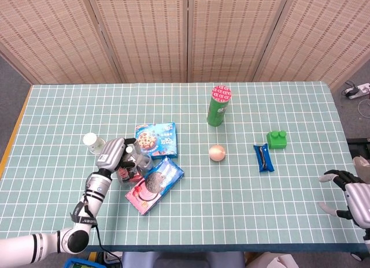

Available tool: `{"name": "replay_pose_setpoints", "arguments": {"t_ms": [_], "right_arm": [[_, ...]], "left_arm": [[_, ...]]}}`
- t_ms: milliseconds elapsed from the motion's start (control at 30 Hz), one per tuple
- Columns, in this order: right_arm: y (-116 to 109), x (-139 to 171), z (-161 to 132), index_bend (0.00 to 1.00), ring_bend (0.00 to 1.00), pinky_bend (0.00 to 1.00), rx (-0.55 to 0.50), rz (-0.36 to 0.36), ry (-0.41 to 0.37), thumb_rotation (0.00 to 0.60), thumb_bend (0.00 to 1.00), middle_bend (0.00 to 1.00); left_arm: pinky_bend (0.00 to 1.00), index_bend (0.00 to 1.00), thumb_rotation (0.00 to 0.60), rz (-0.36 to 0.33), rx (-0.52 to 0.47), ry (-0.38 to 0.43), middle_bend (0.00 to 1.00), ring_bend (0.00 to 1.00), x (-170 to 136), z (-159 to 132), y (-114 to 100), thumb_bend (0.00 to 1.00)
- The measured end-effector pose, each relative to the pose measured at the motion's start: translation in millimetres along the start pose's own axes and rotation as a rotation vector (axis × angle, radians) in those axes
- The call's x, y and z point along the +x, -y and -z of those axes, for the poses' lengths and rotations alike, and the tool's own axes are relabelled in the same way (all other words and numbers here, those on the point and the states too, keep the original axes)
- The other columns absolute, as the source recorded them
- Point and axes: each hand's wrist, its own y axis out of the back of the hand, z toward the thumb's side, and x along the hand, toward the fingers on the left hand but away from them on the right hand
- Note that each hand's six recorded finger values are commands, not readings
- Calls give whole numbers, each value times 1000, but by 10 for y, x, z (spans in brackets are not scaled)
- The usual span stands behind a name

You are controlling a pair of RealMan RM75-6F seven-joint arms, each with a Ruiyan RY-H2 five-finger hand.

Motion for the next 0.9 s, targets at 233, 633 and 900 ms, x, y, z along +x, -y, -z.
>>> {"name": "replay_pose_setpoints", "arguments": {"t_ms": [233, 633, 900], "right_arm": [[-3, -2, 9, 377, 228, 343, -2, 0, 3, 600, 133, 300], [-5, -4, 12, 377, 227, 343, -2, 1, 5, 600, 133, 300], [-8, -5, 15, 377, 227, 343, -2, 1, 6, 600, 133, 300]], "left_arm": [[1000, 709, 600, 8, -1, -11, 1000, 1000, 15, 65, 40, 467], [1000, 681, 600, 30, 4, -22, 1000, 1000, 16, 154, 124, 435], [1000, 547, 600, 52, 17, -25, 1000, 1000, 1, 208, 164, 206]]}}
